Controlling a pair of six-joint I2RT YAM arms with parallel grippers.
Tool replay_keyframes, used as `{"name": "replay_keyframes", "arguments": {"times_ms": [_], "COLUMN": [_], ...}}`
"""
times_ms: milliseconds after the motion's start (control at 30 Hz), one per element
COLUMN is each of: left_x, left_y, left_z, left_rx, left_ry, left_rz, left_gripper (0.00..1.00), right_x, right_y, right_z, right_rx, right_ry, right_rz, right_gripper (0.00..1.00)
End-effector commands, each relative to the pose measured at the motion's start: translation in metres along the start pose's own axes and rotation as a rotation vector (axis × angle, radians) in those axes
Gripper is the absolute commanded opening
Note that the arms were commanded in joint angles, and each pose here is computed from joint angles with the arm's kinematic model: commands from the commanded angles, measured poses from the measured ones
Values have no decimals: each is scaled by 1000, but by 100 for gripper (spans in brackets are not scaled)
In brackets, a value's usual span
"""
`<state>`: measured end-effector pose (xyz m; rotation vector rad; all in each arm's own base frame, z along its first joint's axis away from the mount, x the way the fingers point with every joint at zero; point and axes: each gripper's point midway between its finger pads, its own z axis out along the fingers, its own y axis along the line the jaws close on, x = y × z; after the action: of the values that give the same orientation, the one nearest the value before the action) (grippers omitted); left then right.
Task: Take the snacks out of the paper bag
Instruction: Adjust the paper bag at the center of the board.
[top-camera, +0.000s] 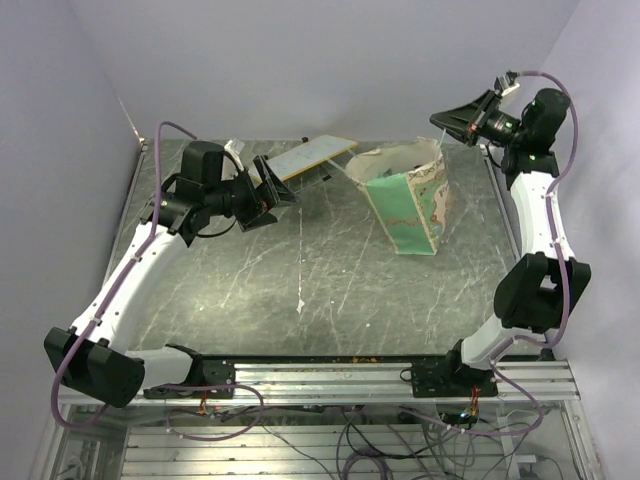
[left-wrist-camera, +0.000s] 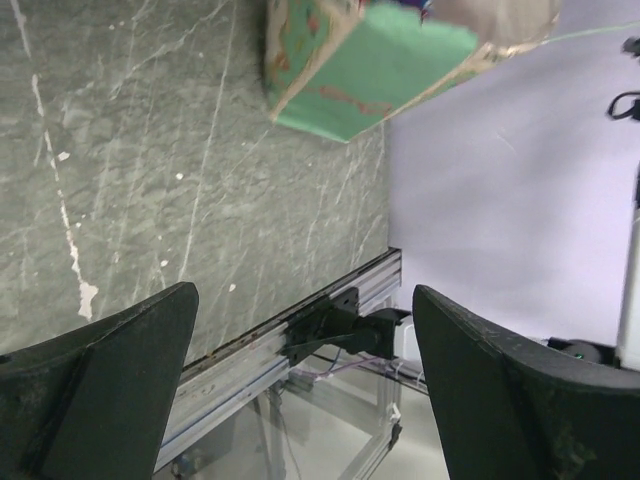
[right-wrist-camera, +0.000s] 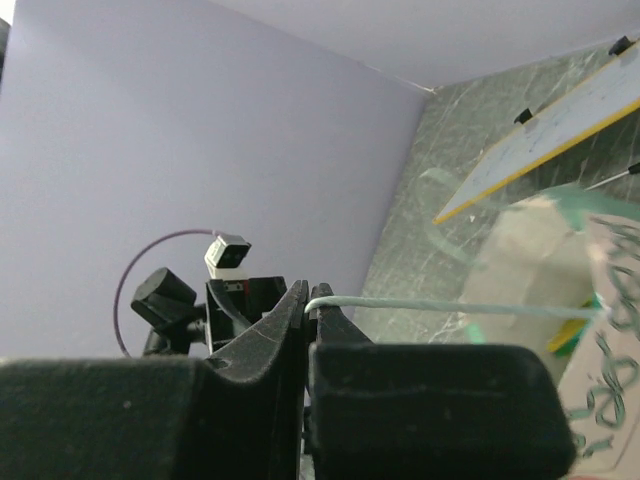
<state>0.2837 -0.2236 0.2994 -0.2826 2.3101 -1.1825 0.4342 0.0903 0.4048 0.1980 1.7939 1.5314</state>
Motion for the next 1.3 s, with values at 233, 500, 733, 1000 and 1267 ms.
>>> {"name": "replay_keyframes", "arguments": {"times_ms": [233,500,733,1000,1267], "left_x": [-15,-16,-2,16,65], "left_y": [-1,5,9,-13,-44], "left_z": [-22,-31,-27,-23,16], "left_rx": [-83,-120,-80,21,85], "left_ry": [-46,-69,-49,-32,-22], "left_rz": [127,146,77,105,258], "left_gripper": [99,100,99,98,93], "right_x": [84,159,178,176,149], "right_y": [53,58,39,43,60], "right_z": [57,51,43,52,60], "right_rx": [-143,-91,-53,-84,-92], "right_ry": [364,545,559,546,448], "right_rz": [-156,-141,-132,-130,-114], "right_gripper": [0,0,0,0,0]}}
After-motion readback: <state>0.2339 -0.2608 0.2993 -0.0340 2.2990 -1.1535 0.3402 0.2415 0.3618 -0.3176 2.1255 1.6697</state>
